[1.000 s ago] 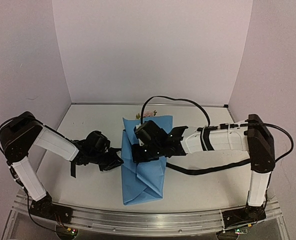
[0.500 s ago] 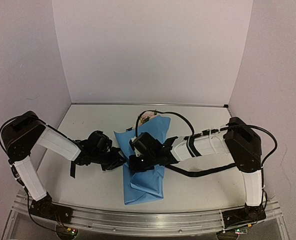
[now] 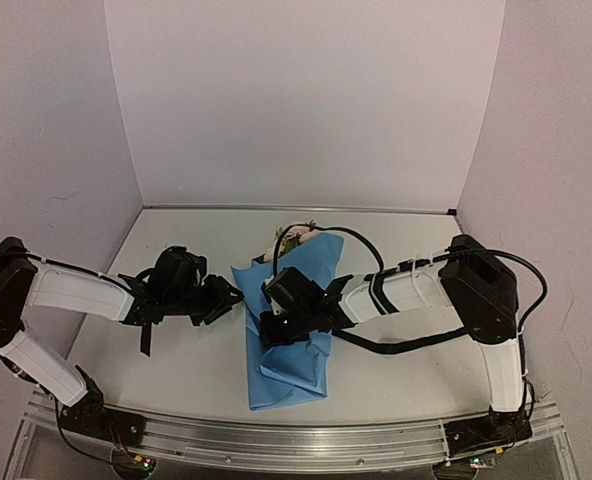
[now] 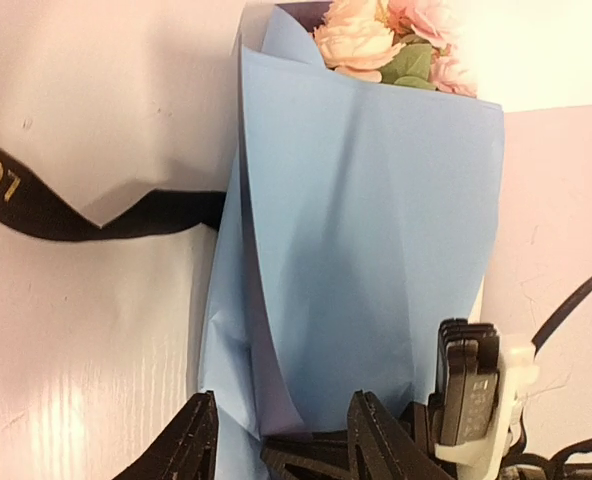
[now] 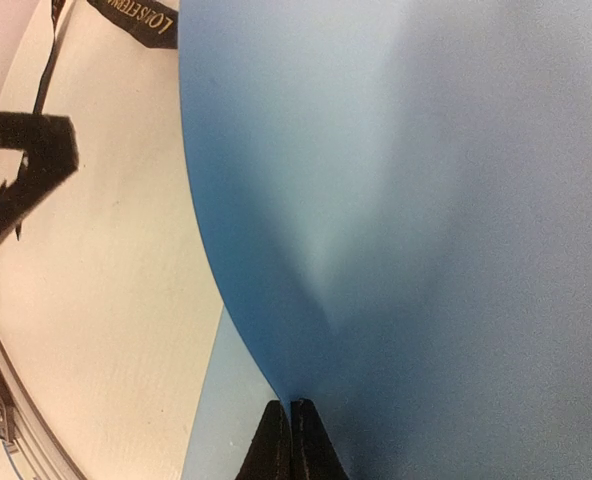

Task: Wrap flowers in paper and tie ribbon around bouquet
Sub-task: Fold the two-thirds-folded wrapping paper with the ribbon, then press the folded wrapping paper with the folded bouquet.

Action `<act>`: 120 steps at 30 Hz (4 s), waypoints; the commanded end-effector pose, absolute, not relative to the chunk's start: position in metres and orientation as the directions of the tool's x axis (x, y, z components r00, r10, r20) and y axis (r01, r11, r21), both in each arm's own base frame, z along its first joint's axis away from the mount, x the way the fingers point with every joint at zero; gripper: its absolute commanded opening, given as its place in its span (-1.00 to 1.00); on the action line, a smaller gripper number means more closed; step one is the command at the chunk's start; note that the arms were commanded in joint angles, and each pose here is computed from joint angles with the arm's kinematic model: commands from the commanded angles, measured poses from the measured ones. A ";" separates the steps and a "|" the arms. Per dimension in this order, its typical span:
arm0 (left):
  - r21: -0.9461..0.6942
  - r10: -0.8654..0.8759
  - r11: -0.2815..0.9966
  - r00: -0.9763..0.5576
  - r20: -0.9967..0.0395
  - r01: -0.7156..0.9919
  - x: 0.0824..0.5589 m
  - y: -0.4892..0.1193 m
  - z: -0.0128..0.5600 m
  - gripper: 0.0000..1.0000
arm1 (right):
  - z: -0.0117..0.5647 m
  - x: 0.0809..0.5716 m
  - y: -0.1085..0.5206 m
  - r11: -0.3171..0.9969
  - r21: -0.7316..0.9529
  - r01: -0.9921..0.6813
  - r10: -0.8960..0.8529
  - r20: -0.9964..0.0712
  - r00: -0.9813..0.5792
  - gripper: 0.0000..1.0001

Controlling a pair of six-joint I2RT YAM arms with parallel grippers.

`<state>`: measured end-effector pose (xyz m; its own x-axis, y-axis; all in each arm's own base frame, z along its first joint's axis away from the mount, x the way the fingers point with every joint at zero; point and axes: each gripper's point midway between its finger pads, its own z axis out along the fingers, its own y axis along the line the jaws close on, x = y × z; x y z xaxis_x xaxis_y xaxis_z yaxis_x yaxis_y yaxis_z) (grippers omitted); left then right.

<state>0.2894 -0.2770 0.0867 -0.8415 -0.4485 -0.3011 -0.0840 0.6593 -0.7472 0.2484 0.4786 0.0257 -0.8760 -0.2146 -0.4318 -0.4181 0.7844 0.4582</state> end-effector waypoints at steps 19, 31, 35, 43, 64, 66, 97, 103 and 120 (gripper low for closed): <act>-0.663 -0.328 0.748 -0.886 -0.328 -0.032 0.369 -0.299 0.051 -0.57 | 0.026 0.253 0.481 0.785 0.461 -0.414 -0.201 -0.443 -0.874 -1.00; -0.641 -0.268 0.765 -0.873 -0.408 0.064 0.388 -0.311 0.064 -0.99 | 0.090 0.251 0.469 0.763 0.473 -0.441 -0.175 -0.505 -0.845 -0.06; -0.644 -0.255 0.760 -0.875 -0.412 0.082 0.390 -0.316 0.064 -1.00 | 0.104 0.245 0.452 0.755 0.501 -0.423 -0.157 -0.489 -0.858 0.24; -0.653 -0.242 0.754 -0.894 -0.378 0.073 0.388 -0.321 0.051 -1.00 | 0.105 0.232 0.416 0.720 0.596 -0.356 -0.091 -0.428 -0.899 0.10; -0.638 -0.227 0.768 -0.907 -0.356 0.058 0.387 -0.321 0.033 -1.00 | 0.047 0.227 0.366 0.753 0.611 -0.245 -0.029 -0.341 -0.940 -0.31; -0.635 -0.224 0.771 -0.908 -0.355 0.058 0.386 -0.321 0.031 -1.00 | 0.066 0.227 0.362 0.755 0.594 -0.278 -0.040 -0.381 -0.924 -0.29; -0.607 -0.199 0.793 -0.922 -0.332 0.048 0.386 -0.321 0.010 -1.00 | 0.023 0.152 0.330 0.854 0.360 -0.375 -0.278 -0.292 -0.915 -0.42; -0.596 -0.191 0.801 -0.921 -0.340 0.054 0.386 -0.319 0.013 -1.00 | 0.035 0.147 0.326 0.869 0.304 -0.391 -0.293 -0.320 -0.901 -0.39; -0.594 -0.180 0.802 -0.927 -0.328 0.054 0.386 -0.321 0.007 -1.00 | 0.037 0.140 0.333 0.854 0.352 -0.384 -0.289 -0.293 -0.911 -0.75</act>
